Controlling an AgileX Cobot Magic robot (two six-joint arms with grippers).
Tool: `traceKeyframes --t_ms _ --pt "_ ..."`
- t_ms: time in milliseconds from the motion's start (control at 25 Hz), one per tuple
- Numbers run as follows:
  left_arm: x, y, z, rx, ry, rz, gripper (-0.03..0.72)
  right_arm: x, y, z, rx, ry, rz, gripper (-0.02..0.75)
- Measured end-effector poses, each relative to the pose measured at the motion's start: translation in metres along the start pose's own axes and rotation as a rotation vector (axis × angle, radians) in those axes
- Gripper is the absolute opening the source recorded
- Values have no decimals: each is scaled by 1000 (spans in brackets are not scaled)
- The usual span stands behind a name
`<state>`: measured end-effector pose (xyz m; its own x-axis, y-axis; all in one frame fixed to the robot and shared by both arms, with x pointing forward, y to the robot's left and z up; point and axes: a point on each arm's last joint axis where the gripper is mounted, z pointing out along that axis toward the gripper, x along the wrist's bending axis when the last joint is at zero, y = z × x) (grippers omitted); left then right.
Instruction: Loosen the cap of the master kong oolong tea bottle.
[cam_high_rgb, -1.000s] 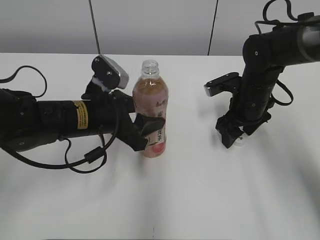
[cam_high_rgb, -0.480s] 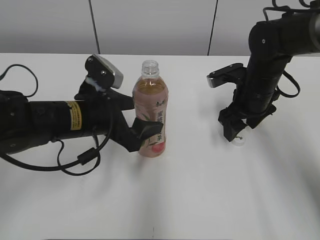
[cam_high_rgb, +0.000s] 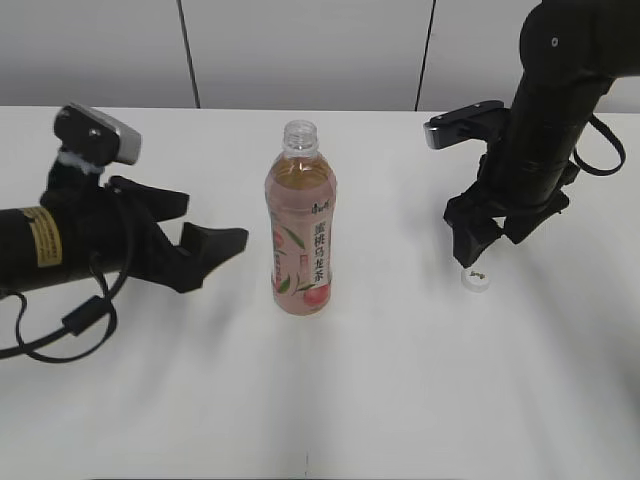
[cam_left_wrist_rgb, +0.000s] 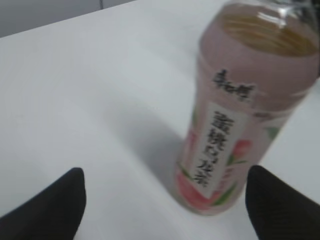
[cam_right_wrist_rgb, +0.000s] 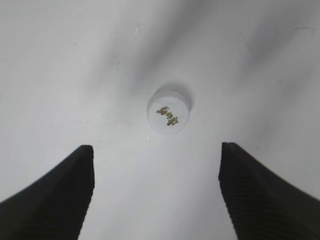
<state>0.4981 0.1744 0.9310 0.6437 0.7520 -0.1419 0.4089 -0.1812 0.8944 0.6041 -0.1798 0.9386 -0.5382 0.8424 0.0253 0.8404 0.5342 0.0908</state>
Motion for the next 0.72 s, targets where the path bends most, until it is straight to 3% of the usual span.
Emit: traceKeyframes --t_ms 160,400,520,720 --pt "31 14 -24 -40 162 -76 580 2 -2 -7 4 10 4 587" --pt "83 16 -62 -110 360 -274 579 3 -4 -9 25 20 6 587" --pt "94 9 -72 -80 356 -340 578 3 -4 -9 24 27 11 587" --pt "86 5 -70 -9 269 -308 578 4 -4 -9 16 38 20 587"
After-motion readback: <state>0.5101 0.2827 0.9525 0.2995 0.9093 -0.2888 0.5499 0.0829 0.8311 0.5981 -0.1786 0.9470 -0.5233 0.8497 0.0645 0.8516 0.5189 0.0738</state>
